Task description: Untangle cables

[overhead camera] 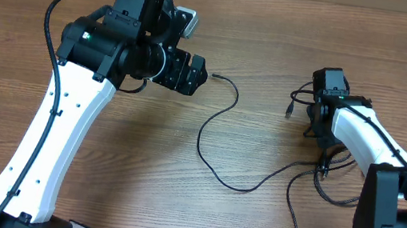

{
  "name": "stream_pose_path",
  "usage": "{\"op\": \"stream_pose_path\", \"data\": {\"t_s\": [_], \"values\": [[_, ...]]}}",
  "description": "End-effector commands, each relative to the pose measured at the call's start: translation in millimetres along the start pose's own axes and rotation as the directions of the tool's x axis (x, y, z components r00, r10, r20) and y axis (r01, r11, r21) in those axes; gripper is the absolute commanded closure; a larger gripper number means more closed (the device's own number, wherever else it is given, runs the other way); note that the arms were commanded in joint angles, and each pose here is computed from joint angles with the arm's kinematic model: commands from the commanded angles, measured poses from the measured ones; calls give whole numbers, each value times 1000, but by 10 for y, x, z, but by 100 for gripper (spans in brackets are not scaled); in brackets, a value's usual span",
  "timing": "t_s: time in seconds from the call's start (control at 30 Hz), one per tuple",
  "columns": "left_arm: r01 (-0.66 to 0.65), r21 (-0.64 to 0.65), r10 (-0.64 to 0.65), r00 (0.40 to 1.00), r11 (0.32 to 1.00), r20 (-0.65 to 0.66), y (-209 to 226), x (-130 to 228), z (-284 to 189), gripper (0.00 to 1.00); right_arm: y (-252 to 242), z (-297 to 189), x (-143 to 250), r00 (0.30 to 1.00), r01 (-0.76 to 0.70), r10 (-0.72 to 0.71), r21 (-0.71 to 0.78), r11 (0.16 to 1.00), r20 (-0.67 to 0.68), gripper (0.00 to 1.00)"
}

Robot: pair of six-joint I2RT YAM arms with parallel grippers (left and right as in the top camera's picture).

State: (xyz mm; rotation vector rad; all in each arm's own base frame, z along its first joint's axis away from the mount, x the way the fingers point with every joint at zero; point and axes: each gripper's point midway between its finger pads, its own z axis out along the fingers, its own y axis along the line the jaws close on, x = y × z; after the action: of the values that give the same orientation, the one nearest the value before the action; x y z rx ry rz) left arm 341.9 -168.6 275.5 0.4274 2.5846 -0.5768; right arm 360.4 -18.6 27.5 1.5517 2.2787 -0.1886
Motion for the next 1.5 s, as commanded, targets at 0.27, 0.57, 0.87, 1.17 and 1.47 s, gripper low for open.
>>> {"op": "stream_pose_path", "data": {"t_s": [0.27, 0.57, 0.87, 1.17, 1.47], "values": [[-19, -5, 19, 1000, 1000, 8, -4, -23, -33, 11, 57, 55, -48, 999, 41, -41, -19, 999, 23, 42], [-19, -5, 19, 1000, 1000, 8, -4, -23, -33, 11, 29, 201, 31, 999, 53, -53, 10, 999, 3, 41], [-18, -6, 18, 1000, 1000, 5, -4, -15, -33, 11, 140, 193, 214, 982, 152, -156, -49, 987, -102, 96], [-21, -6, 21, 1000, 1000, 13, -4, -36, -31, 11, 1155, -1122, -186, 930, 324, -367, -484, 813, 5, 96], [-14, -6, 14, 1000, 1000, -4, 23, -35, 50, 10, 1277, -3223, -998, 878, 479, -336, -652, 588, 342, 96]]}}
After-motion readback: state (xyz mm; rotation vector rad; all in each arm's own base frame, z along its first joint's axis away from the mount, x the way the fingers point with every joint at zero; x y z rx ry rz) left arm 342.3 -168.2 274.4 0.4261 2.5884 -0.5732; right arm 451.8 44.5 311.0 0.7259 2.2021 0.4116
